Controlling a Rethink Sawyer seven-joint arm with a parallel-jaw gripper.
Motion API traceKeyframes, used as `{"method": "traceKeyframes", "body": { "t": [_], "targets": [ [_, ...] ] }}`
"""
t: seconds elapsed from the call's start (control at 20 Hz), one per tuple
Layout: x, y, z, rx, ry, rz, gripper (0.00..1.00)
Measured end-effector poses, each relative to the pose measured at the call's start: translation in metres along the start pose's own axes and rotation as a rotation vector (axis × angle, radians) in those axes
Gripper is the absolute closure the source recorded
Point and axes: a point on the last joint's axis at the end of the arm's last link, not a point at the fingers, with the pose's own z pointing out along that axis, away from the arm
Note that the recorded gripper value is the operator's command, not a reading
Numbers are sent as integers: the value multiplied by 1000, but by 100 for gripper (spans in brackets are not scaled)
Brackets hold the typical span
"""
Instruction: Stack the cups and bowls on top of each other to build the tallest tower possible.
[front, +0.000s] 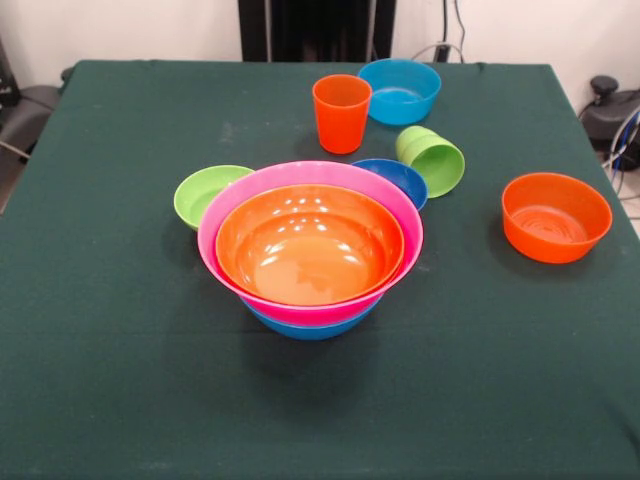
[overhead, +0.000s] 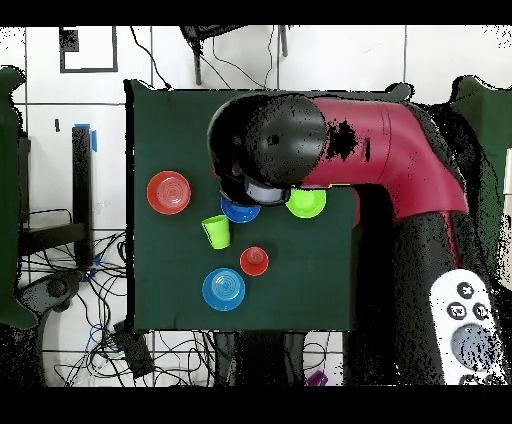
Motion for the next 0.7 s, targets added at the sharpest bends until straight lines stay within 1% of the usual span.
{"method": "traceKeyframes", "body": {
  "t": [0.15,0.25,0.35,0.55,0.7],
  "targets": [
    [1,0,3,-1,-8,0,0],
    [4,-2,7,-1,-6,1,0],
    [10,-8,16,-1,9,6,0],
    [16,-13,27,-2,22,11,0],
    [22,-17,44,-9,25,14,0]
  ]
}}
